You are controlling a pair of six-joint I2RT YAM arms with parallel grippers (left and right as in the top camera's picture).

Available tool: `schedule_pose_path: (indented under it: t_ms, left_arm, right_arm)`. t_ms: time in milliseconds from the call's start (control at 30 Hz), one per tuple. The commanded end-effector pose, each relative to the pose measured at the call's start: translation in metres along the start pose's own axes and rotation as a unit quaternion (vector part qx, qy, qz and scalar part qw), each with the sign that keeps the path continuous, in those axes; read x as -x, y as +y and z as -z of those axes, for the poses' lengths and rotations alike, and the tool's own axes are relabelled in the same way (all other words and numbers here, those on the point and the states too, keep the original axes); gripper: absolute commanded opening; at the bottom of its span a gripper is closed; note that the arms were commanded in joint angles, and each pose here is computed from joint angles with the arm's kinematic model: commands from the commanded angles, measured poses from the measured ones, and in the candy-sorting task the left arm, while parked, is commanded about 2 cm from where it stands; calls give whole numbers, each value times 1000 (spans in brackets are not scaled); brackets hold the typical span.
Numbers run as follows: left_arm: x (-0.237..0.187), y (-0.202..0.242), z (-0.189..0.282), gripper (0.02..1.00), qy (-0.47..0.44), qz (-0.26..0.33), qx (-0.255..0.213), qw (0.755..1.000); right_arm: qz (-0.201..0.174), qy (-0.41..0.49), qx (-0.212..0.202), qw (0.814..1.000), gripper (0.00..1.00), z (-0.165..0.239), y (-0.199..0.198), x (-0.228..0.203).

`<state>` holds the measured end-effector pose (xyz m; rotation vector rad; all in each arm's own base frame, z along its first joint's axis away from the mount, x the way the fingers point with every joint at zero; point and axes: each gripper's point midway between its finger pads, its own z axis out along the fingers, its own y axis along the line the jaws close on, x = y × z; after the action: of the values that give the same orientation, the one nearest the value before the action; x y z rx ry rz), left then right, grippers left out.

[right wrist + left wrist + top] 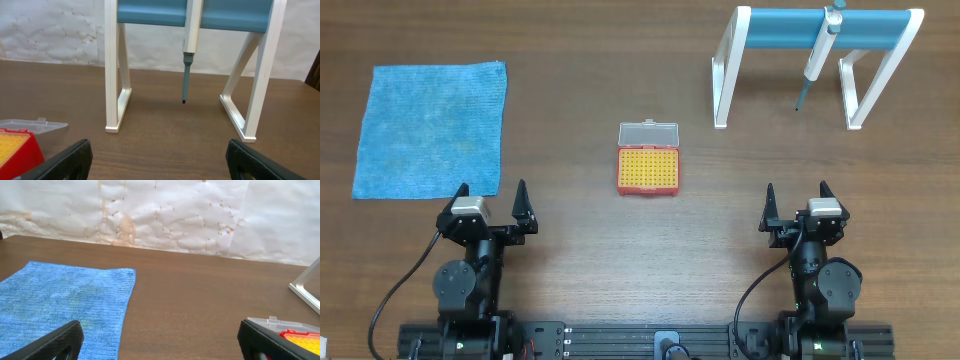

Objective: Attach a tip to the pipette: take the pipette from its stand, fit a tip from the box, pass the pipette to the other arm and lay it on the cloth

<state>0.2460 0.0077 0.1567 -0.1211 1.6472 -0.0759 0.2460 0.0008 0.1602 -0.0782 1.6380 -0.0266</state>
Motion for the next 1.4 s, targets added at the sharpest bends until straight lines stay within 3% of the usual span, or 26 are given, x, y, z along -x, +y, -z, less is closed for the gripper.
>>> schedule_pose_path:
  t_ms: [33, 1133, 1400]
  left_arm:
    - [-1, 2, 0, 998, -1, -5, 6, 1000]
    - [-1, 2, 0, 996, -1, -5, 6, 1000]
    - [-1, 2, 0, 996, -1, -5, 5, 1000]
  right_arm:
    - [6, -4, 3, 1000, 866, 0, 1, -1]
    - [5, -5, 2, 1000, 866, 0, 0, 0]
    - [-16, 2, 2, 1000, 866, -2, 0, 0]
